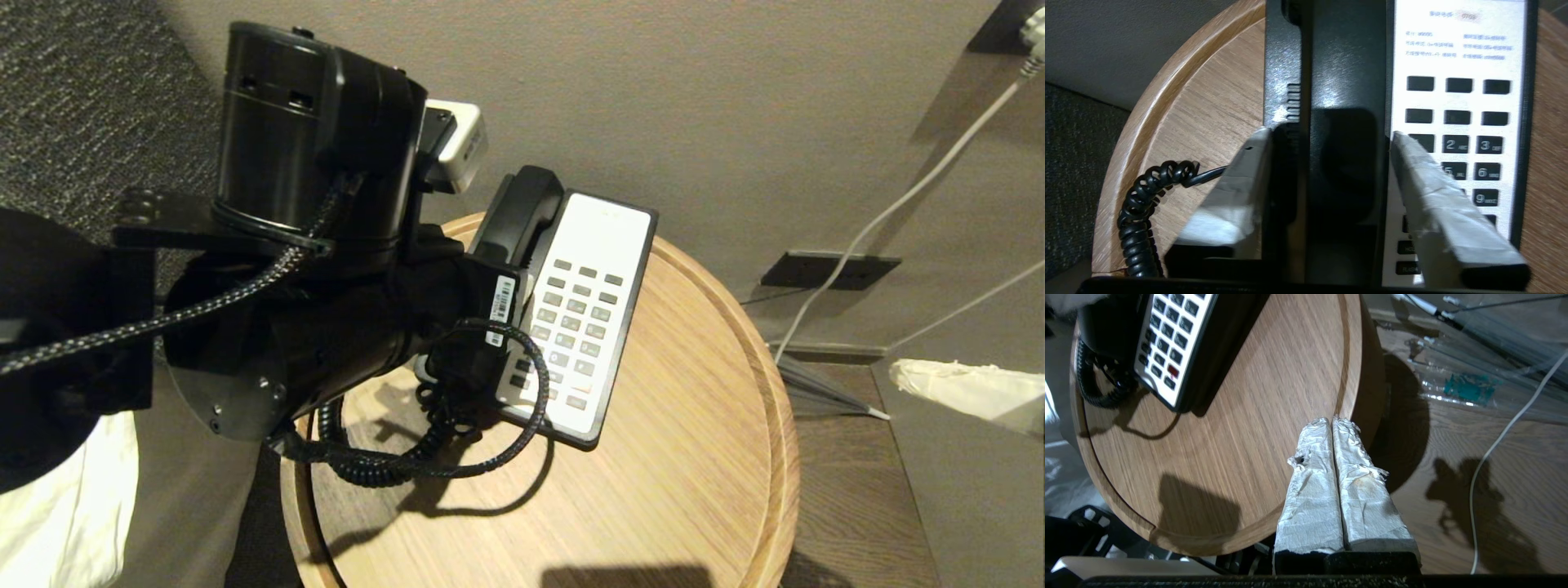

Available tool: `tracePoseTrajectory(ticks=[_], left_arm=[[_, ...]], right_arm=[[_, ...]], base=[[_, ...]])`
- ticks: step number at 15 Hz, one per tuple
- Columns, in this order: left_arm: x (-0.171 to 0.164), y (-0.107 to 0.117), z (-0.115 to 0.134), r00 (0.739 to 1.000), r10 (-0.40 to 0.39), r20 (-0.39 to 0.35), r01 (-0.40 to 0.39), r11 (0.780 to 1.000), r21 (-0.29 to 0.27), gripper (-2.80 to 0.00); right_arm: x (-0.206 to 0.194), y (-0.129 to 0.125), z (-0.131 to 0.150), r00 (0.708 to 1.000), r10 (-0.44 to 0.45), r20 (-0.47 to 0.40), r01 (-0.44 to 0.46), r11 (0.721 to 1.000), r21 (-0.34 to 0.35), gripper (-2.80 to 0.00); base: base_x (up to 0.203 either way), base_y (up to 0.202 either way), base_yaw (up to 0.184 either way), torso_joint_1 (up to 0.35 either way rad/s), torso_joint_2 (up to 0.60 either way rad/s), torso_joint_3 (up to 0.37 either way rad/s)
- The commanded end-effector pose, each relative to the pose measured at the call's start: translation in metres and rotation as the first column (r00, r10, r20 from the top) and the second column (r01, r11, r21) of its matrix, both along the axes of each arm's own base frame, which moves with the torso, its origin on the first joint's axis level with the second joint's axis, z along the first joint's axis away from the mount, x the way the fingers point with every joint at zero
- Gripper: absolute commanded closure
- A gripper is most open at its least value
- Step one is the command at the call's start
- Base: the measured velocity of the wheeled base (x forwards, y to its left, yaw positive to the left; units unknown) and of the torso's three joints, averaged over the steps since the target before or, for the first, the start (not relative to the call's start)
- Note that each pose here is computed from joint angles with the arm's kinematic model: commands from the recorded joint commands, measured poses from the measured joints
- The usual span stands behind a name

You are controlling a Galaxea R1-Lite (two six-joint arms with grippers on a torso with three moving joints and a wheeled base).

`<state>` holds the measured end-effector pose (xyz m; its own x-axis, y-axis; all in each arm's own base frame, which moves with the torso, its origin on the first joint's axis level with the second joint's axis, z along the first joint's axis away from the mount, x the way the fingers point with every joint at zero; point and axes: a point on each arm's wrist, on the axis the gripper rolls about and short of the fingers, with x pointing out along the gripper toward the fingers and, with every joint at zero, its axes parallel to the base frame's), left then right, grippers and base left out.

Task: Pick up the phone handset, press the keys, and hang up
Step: Put the handset back, then end the call using the dial pad

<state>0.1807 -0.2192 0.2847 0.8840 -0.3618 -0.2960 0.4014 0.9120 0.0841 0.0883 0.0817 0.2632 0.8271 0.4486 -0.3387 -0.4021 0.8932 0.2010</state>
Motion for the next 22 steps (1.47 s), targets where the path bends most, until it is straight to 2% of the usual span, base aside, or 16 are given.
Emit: tracePoseTrajectory(ticks=[1,3,6,7,10,13,18,22], left_arm=[[-0.001,0.001,0.003,1.000,0.006,0.009,-0.006,1.000,-0.008,-2.80],[-0.004,0.005,0.008,1.000,0.006,0.020,-0.006,1.000,-0.021,-2.80],[-0.018,0.024,0.027,0.998,0.009,0.061,-0.004,0.997,-0.080,-2.80],[-0.025,0.033,0.034,0.997,0.009,0.078,-0.001,0.994,-0.106,0.00],[-0.051,0.067,0.049,0.992,0.013,0.122,0.009,0.984,-0.178,0.00],[-0.079,0.104,0.053,0.988,0.023,0.152,0.017,0.968,-0.252,0.00],[-0.117,0.154,0.058,0.978,0.046,0.206,0.037,0.923,-0.383,0.00],[-0.135,0.177,0.051,0.972,0.054,0.229,0.048,0.907,-0.418,0.00]], right_arm=[[-0.001,-0.001,-0.003,1.000,-0.002,-0.006,0.002,1.000,-0.005,0.00],[-0.001,-0.001,-0.003,1.000,-0.001,-0.005,0.001,1.000,-0.006,0.00],[0.000,0.000,-0.003,1.000,0.000,-0.006,0.000,1.000,-0.007,0.00],[0.000,0.001,-0.003,1.000,0.002,-0.009,-0.002,1.000,-0.009,0.00],[0.009,0.011,0.001,0.999,0.043,-0.019,-0.043,0.999,0.000,0.00],[0.025,0.034,0.008,0.986,0.159,-0.046,-0.158,0.987,0.030,0.00],[0.054,0.085,0.007,0.929,0.345,-0.132,-0.342,0.939,0.044,0.00],[0.065,0.131,-0.007,0.897,0.418,-0.146,-0.418,0.908,0.035,0.00]], base=[[0.000,0.000,0.000,0.000,0.00,0.000],[0.000,0.000,0.000,0.000,0.00,0.000],[0.000,0.000,0.000,0.000,0.00,0.000],[0.000,0.000,0.000,0.000,0.00,0.000],[0.000,0.000,0.000,0.000,0.00,0.000],[0.000,0.000,0.000,0.000,0.00,0.000],[0.000,0.000,0.000,0.000,0.00,0.000],[0.000,0.000,0.000,0.000,0.00,0.000]])
